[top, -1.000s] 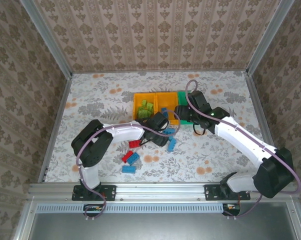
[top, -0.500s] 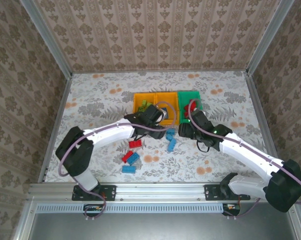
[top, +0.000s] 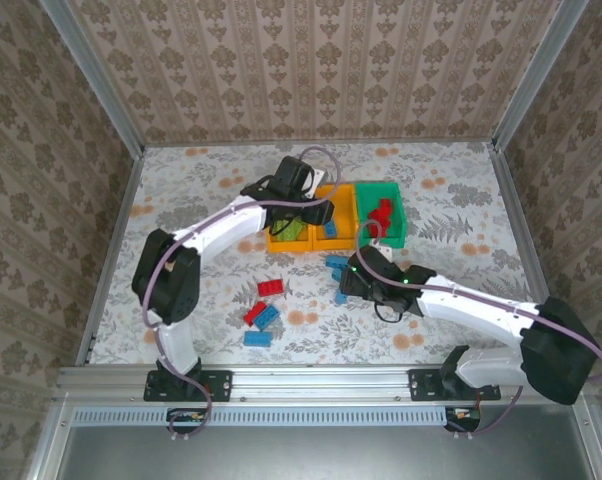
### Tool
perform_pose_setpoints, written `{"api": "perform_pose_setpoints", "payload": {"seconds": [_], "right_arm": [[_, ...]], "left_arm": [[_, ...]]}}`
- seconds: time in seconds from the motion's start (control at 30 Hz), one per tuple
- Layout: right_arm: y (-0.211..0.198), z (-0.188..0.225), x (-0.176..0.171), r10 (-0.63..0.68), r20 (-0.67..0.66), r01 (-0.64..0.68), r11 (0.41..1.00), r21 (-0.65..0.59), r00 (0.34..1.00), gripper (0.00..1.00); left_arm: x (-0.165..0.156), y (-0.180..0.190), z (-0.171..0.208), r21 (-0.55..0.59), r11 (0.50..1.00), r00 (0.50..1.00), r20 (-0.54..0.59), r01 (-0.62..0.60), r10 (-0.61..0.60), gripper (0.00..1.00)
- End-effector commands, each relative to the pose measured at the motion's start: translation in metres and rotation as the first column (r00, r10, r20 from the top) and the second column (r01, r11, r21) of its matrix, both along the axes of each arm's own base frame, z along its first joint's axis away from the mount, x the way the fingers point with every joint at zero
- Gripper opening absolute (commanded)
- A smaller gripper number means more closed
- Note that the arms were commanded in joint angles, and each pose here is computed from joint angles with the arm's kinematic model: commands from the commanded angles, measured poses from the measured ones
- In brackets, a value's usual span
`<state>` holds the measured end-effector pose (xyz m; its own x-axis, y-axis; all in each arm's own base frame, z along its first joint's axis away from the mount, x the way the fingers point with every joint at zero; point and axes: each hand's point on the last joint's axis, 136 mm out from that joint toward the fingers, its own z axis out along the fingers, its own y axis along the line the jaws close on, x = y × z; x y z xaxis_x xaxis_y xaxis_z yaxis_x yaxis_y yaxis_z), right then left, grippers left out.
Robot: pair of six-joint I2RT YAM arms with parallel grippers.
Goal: Sort the legos into containers by color
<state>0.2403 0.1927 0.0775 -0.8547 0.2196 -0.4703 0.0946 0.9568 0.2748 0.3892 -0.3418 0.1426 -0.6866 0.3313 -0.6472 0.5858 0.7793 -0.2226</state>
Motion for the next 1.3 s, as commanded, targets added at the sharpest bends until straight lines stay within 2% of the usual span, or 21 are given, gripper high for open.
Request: {"api": "perform_pose_setpoints", "payload": {"seconds": [0.0,0.23,0.43,0.53,0.57,0.63,0.7,0.8,0.93,1.1,1.27], "right_arm": [[0.018,0.002,0.007,-0.021,0.005,0.021,1.000,0.017,1.000,0.74],[0.030,-0.027,0.000,0.003,-0.108,-0.008,0.999,-0.041,0.994,0.68],[0.036,-0.041,0.004,0.019,-0.146,-0.032,0.996,-0.088,0.989,0.62],[0.037,-0.049,0.005,0.024,-0.169,-0.043,0.993,-0.113,0.985,0.53],[0.038,-0.052,0.005,0.024,-0.173,-0.044,0.992,-0.115,0.985,0.47],[0.038,-0.053,0.005,0.024,-0.172,-0.044,0.993,-0.113,0.985,0.36],[0.038,-0.050,0.006,0.027,-0.161,-0.045,0.993,-0.109,0.987,0.27],[0.035,-0.034,0.008,0.037,-0.125,-0.051,0.993,-0.111,0.991,0.19],[0.028,0.004,0.020,0.049,-0.041,-0.053,0.995,-0.087,0.998,0.18],[0.014,0.037,0.051,0.046,0.017,-0.046,0.998,-0.033,0.999,0.17],[0.012,0.052,0.092,0.056,0.055,-0.056,0.998,-0.006,0.997,0.17]], "left_arm": [[0.004,-0.024,0.005,-0.092,0.993,0.996,-0.037,0.072,-0.076,0.55],[0.014,-0.035,0.000,-0.168,0.983,0.993,-0.078,0.070,-0.085,0.58],[0.012,-0.036,-0.006,-0.175,0.983,0.991,-0.111,0.059,-0.079,0.72],[0.010,-0.034,-0.005,-0.176,0.983,0.991,-0.114,0.052,-0.073,0.77],[0.009,-0.032,-0.004,-0.174,0.984,0.991,-0.112,0.048,-0.069,0.80],[0.007,-0.028,0.000,-0.168,0.985,0.993,-0.104,0.040,-0.058,1.00],[0.006,-0.023,0.000,-0.158,0.987,0.994,-0.102,0.023,-0.040,1.00],[0.001,-0.016,0.002,-0.160,0.987,0.994,-0.104,-0.004,-0.013,1.00],[-0.007,-0.001,0.012,-0.169,0.984,0.997,-0.073,-0.050,0.038,1.00],[-0.025,0.029,0.025,-0.130,0.988,0.996,-0.019,-0.083,0.082,1.00],[-0.054,0.063,0.012,-0.053,0.993,0.994,-0.015,-0.106,0.105,1.00]]}}
